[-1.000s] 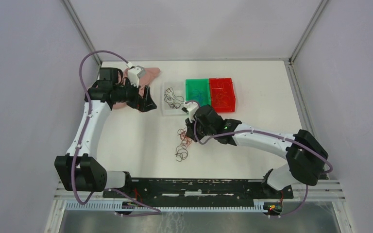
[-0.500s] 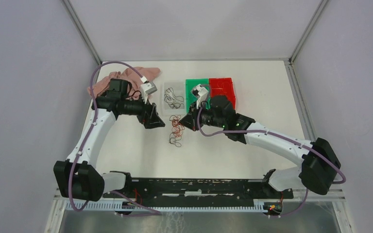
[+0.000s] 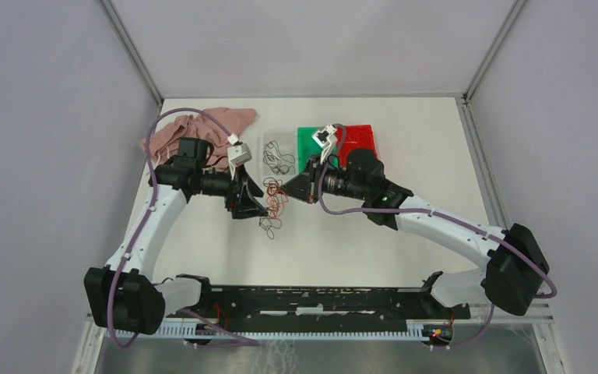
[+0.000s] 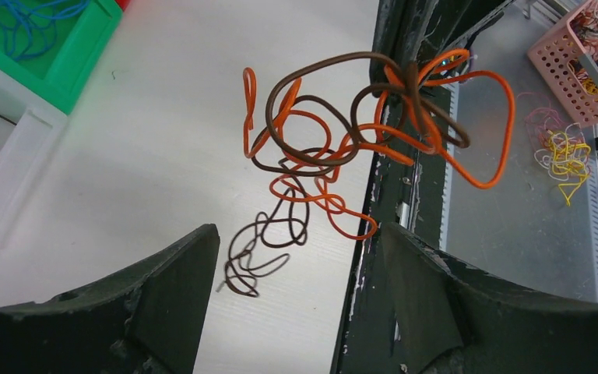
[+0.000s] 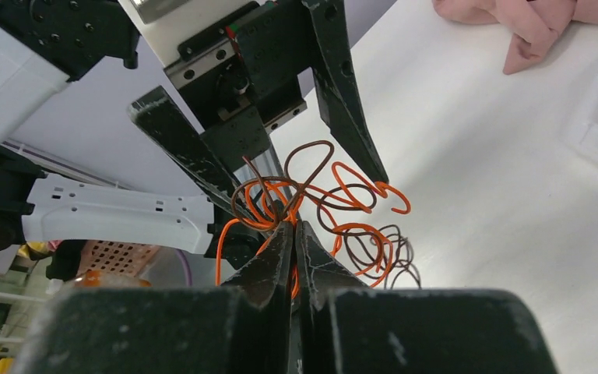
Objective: Untangle the cables
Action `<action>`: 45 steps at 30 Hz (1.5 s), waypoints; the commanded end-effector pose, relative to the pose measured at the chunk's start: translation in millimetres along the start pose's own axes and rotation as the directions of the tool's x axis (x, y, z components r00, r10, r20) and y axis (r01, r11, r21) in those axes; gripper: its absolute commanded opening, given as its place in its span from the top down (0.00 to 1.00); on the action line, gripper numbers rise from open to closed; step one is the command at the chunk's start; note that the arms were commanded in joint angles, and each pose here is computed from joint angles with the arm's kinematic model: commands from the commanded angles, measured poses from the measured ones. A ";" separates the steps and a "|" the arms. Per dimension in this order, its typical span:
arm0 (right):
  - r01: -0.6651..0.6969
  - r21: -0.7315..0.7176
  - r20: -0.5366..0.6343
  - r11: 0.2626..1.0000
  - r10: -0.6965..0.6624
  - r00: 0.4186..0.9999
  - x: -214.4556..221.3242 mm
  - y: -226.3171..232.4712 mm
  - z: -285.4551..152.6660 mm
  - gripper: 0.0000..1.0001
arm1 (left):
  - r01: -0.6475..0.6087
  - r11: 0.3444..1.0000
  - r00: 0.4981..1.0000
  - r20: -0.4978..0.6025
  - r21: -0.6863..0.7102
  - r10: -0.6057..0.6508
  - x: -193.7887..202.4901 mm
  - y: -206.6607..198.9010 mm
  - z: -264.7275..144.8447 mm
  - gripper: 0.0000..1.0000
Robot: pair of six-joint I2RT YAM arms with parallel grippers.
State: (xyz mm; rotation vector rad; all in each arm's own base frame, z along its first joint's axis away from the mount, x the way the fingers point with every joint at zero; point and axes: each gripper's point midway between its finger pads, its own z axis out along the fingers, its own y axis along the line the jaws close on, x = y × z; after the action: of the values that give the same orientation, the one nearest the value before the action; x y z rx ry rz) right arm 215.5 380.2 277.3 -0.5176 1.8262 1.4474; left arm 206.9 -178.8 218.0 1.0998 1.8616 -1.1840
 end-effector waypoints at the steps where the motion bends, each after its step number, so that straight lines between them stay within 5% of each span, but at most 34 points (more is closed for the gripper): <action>1: 0.018 -0.116 0.096 0.993 -0.007 0.995 -37.1 39.8 -7.8 0.94 | -0.107 0.993 0.994 0.040 0.046 0.106 -1.1 -11.1 1.0 0.16; 12: -0.037 -0.203 0.180 0.978 0.075 0.981 -67.6 65.3 -18.3 0.96 | -0.177 0.983 0.982 0.083 0.058 0.171 6.6 -14.4 6.4 0.18; 21: -0.056 -0.262 0.208 0.964 0.113 0.971 -81.6 83.8 -24.8 0.97 | -0.109 0.978 0.987 0.095 -0.176 0.127 -3.3 37.0 8.8 0.14; 31: -0.069 -0.306 0.233 0.950 0.144 0.962 -94.8 99.0 -30.8 0.98 | -0.147 0.989 0.983 0.115 0.014 0.144 7.7 1.9 15.0 0.22; 38: -0.078 -0.343 0.248 0.936 0.171 0.954 -104.2 109.5 -34.0 0.98 | -0.104 0.993 0.988 0.113 -0.052 0.109 11.5 15.5 17.3 0.23; 45: -0.088 -0.359 0.239 0.929 0.182 0.954 -105.0 113.8 -35.7 0.99 | -0.082 0.996 0.984 0.159 -0.025 0.085 -5.4 11.2 16.6 0.61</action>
State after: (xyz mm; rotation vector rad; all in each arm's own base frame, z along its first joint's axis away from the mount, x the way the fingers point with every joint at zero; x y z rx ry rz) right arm 207.5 375.4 384.7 -0.2934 1.5885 1.7877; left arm 217.8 -186.6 187.7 1.0399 1.7593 -1.1389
